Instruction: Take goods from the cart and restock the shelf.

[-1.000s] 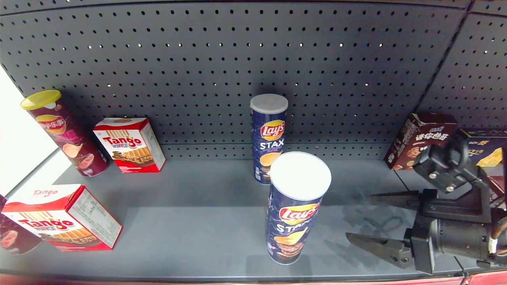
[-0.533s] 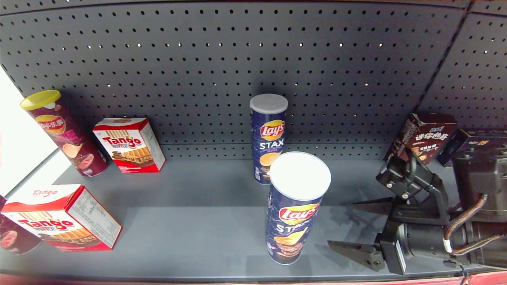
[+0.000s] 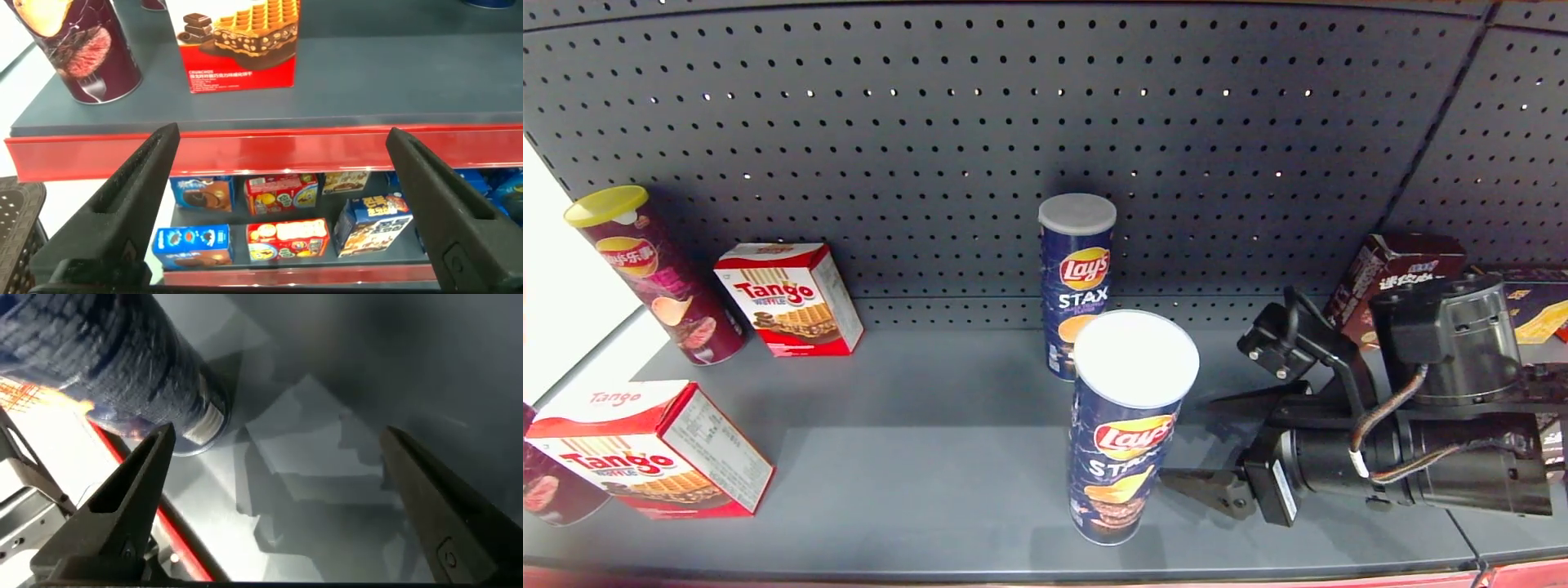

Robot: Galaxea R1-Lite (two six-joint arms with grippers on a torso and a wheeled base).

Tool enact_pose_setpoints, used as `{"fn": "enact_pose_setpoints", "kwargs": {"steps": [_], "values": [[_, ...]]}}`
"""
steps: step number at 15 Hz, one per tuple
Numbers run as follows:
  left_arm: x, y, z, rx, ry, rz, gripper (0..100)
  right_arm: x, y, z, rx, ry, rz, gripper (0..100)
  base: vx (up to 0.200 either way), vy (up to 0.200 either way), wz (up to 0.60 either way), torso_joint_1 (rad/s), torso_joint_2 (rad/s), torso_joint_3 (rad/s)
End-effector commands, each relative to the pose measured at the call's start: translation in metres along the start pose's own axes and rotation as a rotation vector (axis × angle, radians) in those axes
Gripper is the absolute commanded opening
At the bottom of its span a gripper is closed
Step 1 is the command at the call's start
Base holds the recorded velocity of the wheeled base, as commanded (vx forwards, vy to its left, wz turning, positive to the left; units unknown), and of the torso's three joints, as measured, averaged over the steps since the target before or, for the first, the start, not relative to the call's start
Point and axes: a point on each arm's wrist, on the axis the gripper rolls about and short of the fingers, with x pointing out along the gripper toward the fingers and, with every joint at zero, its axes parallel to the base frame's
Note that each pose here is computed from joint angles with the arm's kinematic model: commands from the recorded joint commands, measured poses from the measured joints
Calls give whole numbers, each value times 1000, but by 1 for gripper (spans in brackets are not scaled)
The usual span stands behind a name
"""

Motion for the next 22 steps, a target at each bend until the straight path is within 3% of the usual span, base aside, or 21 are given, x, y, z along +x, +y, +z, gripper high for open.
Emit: {"fn": "enact_pose_setpoints", "kwargs": {"steps": [1,22], "values": [[0,0,0,0,0,1,100,9,1,-1,-1,14,9,100,0,0,0,0,0,0],[0,0,0,0,2,1,100,18,0,-1,-1,25,11,100,0,0,0,0,0,0]]}}
